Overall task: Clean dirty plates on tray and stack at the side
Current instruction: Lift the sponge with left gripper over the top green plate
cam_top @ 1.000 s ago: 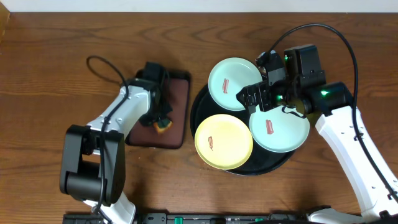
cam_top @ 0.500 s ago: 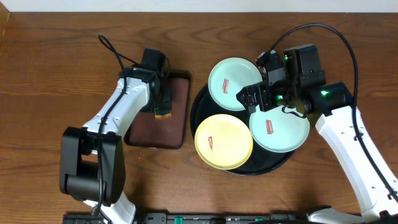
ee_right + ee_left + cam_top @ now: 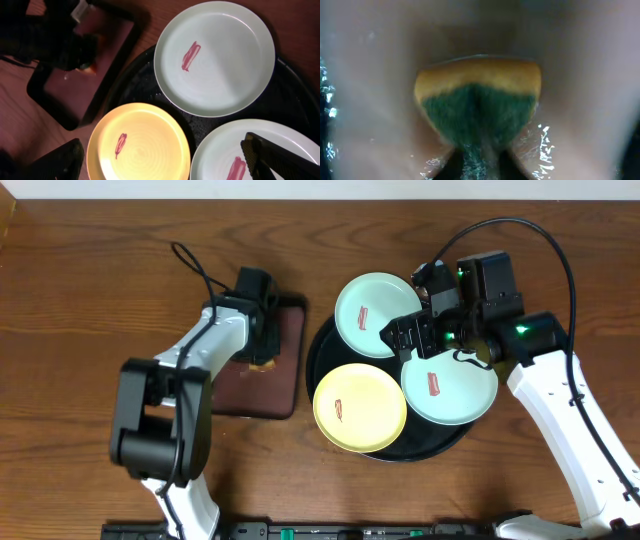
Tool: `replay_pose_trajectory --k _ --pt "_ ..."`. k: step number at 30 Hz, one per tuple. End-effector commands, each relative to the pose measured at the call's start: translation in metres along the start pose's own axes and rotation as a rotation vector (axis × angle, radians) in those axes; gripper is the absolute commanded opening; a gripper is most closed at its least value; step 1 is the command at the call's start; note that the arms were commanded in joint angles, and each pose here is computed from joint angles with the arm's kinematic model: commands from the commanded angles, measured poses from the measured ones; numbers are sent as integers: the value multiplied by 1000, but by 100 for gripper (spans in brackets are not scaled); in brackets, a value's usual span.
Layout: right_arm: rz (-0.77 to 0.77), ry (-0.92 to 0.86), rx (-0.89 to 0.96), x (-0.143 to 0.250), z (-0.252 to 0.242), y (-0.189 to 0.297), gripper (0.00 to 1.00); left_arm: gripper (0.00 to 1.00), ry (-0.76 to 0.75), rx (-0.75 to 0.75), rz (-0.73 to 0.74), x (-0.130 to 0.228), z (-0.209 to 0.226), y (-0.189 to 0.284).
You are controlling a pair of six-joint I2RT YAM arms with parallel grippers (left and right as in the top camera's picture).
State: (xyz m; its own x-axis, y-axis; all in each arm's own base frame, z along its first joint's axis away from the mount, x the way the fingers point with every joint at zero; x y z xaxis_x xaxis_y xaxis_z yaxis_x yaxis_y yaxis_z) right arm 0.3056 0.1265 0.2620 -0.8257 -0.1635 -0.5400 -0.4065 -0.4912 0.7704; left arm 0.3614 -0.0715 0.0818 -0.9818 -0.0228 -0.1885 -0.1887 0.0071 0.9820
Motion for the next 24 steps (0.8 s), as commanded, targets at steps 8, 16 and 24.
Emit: replay_pose_trajectory --k 8,16,24 --pt "-107 0 181 -50 -5 19 89 7 -2 2 -37 -7 2 38" --pt "-33 -100 214 -60 -54 -56 63 7 -26 34 -144 -23 -10 110" --pt "97 -259 228 -37 -121 -120 57 8 -5 300 -243 -44 -53 142"
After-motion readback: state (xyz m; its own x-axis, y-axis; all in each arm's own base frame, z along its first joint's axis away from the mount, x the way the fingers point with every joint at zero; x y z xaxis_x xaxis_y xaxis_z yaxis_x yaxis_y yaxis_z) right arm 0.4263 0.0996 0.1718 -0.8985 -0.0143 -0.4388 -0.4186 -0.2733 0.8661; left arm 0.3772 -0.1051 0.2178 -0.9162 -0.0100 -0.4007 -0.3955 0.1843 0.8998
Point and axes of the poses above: each gripper's point midway between its finger pads, its own y axis back along the fingers, its own z axis along the line the jaws close on, x = y × z, the point moved 8 cm from there along y, back along the fingers, and after that the axes turned 3 degrees about -y, right-handed, at the moved point
